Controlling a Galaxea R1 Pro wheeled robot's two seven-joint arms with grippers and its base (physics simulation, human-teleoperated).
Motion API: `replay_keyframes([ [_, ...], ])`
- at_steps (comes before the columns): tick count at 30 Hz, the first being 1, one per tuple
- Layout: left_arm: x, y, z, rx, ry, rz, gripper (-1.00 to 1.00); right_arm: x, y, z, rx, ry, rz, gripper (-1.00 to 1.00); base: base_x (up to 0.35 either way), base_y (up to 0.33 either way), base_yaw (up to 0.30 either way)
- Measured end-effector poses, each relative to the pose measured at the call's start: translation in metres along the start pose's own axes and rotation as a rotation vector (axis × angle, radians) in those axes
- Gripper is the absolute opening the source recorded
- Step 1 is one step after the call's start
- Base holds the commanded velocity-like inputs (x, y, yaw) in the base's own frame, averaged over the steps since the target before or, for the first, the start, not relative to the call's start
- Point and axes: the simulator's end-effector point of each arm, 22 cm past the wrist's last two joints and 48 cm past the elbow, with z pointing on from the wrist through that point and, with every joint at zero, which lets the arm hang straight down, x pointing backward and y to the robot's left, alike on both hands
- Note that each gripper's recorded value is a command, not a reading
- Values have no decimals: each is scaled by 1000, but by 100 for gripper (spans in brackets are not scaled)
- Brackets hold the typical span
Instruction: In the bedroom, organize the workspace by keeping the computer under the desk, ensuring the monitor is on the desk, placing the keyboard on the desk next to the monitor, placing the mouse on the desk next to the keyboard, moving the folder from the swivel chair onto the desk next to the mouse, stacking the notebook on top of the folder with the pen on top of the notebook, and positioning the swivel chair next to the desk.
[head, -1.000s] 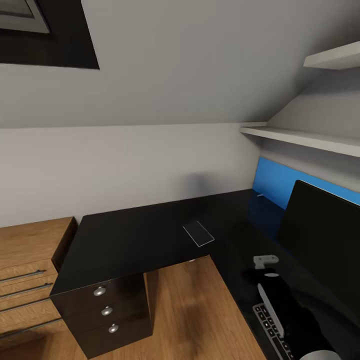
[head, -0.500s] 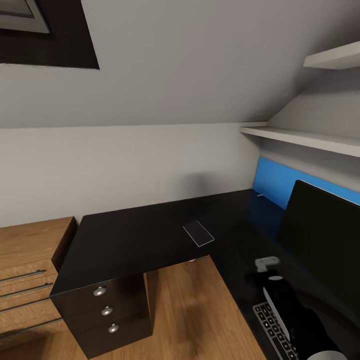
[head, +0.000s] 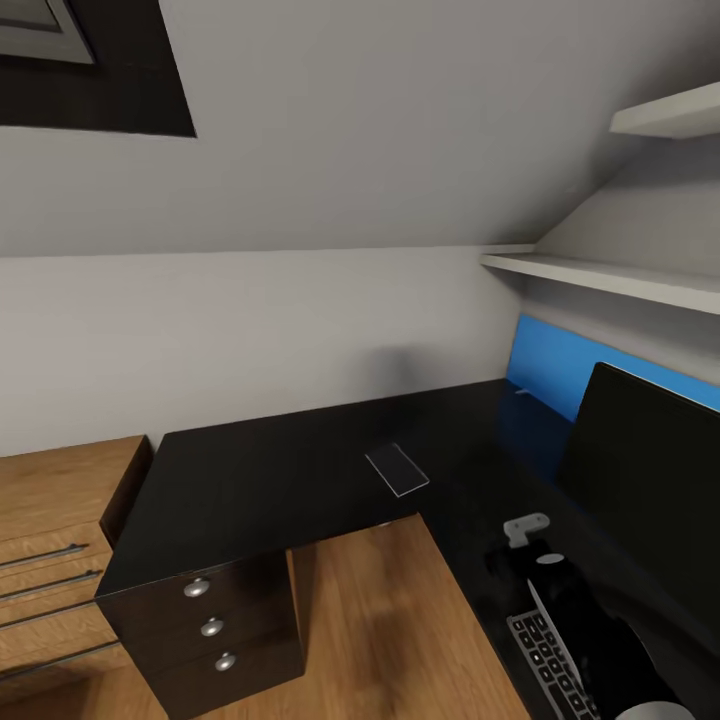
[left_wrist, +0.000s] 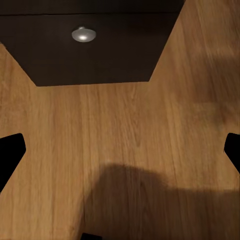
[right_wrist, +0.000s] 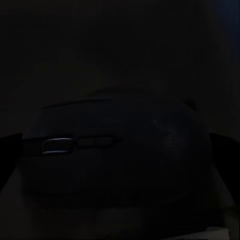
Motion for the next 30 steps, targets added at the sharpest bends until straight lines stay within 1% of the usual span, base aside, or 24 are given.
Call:
replay_keyframes([
  [5,0,1,0,-1,0,1,100,10,1,4,-3,24,1,-100,69,0,0],
  [14,0,0,0,1,1,2,100,15,2,5,-1,38,-9,-100,7,0,0],
  [30,13,-1,18,2,2,2,100,28,6,21,-1,40,-16,-100,0,0,0],
])
